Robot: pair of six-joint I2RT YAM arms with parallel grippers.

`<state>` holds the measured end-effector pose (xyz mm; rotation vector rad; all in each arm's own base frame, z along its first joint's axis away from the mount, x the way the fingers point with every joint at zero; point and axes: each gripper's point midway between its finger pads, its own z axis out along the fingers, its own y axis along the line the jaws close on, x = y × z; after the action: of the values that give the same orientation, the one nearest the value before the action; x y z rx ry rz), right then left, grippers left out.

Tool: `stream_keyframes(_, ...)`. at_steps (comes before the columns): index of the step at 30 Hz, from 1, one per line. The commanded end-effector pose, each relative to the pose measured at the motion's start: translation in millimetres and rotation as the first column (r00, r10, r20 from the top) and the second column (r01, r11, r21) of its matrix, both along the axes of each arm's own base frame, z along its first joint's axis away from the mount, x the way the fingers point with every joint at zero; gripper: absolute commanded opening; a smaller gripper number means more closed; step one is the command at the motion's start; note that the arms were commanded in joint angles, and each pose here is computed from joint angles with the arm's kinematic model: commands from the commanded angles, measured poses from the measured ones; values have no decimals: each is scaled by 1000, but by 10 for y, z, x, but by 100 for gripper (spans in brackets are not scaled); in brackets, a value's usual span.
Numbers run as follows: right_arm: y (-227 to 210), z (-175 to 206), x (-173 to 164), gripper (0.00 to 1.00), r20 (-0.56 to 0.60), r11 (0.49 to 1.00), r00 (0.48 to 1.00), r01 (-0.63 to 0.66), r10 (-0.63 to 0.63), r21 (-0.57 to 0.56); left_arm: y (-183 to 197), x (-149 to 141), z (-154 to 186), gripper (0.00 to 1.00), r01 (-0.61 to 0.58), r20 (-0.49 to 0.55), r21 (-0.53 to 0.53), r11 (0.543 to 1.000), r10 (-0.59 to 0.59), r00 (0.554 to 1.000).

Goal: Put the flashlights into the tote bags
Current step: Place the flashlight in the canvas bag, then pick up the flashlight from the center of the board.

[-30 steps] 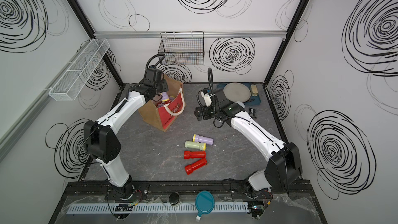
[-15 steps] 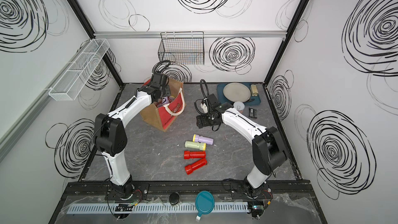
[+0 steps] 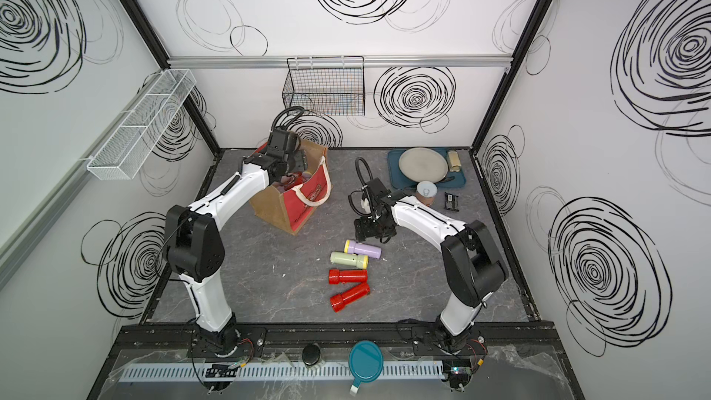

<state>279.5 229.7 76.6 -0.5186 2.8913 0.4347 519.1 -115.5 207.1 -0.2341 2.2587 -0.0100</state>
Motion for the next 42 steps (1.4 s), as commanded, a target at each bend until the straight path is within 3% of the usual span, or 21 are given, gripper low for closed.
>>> stream_keyframes(1, -75, 16, -176, 80, -34, 1000, 999, 5, -6, -11, -30, -75, 465, 85, 39, 92, -22, 999, -37, 995)
stream_keyframes(7, -133, -83, -282, 76, -57, 1000, 998, 11, -12, -27, -236, -318, 816, 91, 156, 148, -51, 986, -147, 978)
stream_keyframes(11, -142, -143, -296, 74, -60, 999, 998, 1, -4, -45, -428, -552, 1080, 100, 269, 213, -96, 958, -244, 946)
stream_keyframes(18, -178, -278, -322, 78, -66, 995, 998, -24, 17, -96, -835, -1123, 1279, 99, 444, 285, -121, 888, -398, 872)
stream_keyframes(26, -212, -430, -317, 77, -59, 993, 998, -17, 10, -116, -941, -1490, 1275, 99, 486, 306, -189, 853, -419, 855)
stream_keyframes(42, -197, -655, -248, 66, -61, 987, 997, -58, 50, -150, -870, -1566, 1411, 99, 447, 365, -296, 844, -332, 870)
